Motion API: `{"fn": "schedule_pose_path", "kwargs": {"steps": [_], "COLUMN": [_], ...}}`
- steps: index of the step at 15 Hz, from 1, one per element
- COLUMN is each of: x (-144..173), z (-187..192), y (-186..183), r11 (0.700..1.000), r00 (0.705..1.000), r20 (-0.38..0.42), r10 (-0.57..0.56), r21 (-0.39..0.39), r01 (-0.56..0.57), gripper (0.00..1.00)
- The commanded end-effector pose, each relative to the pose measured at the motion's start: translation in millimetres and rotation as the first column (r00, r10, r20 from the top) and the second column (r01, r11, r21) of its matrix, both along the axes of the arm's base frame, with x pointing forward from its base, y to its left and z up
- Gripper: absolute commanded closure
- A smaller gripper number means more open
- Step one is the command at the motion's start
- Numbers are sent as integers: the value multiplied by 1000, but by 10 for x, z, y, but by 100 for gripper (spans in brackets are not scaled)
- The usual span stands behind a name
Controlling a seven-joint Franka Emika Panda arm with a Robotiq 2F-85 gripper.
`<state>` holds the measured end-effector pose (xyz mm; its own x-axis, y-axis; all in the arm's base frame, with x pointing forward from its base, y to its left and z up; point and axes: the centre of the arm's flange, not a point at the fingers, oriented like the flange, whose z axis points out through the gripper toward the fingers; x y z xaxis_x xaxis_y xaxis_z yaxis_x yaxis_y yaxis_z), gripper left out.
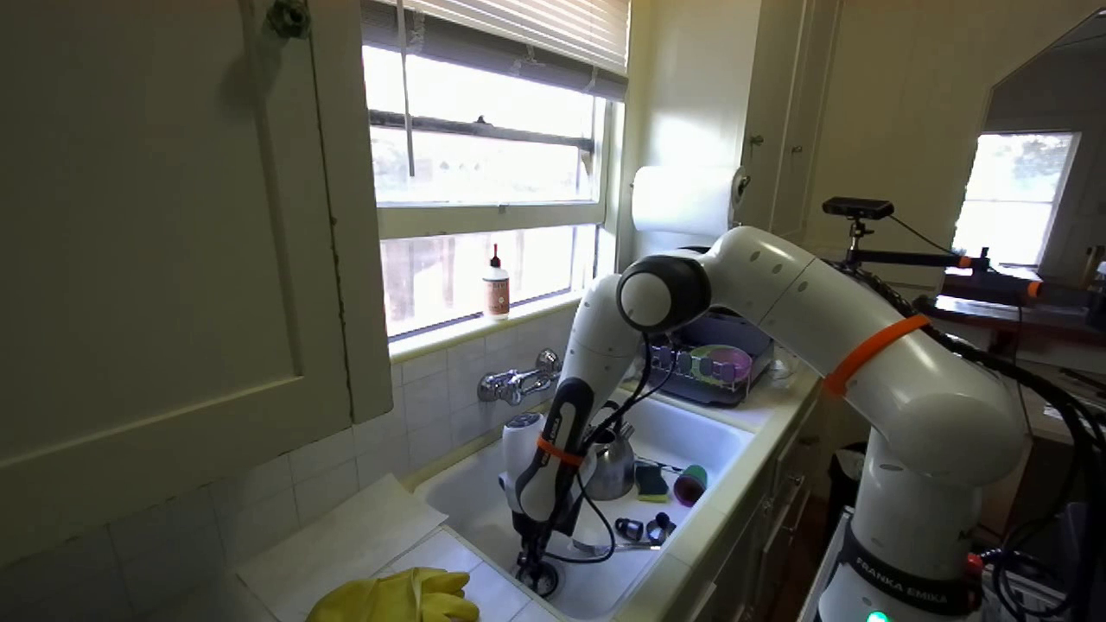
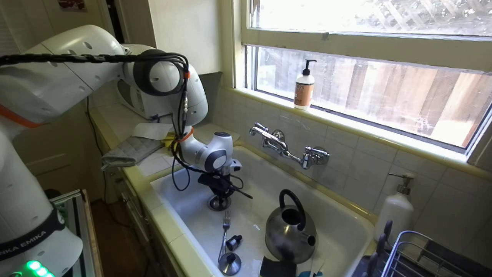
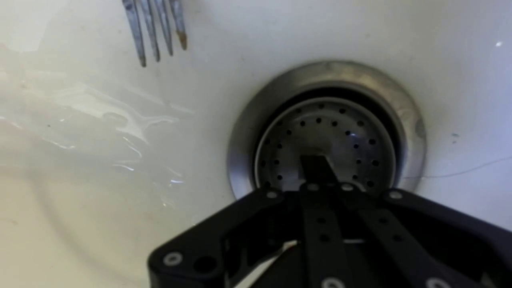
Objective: Pick up the lid in the sink drain
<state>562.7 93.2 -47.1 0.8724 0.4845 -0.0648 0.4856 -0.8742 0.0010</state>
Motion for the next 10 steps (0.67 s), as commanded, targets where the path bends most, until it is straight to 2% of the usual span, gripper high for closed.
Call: {"fn": "schedule_pose_path", "kwargs": {"steps": [1, 10], "x": [41, 68], "z": [-159, -261], "y": [28, 35], "r11": [1000, 1000], "r00": [1000, 999], "r20": [-3, -34], "r10": [9, 8], "r21": [5, 3], "r01": [-9, -8], "gripper": [100, 100]}}
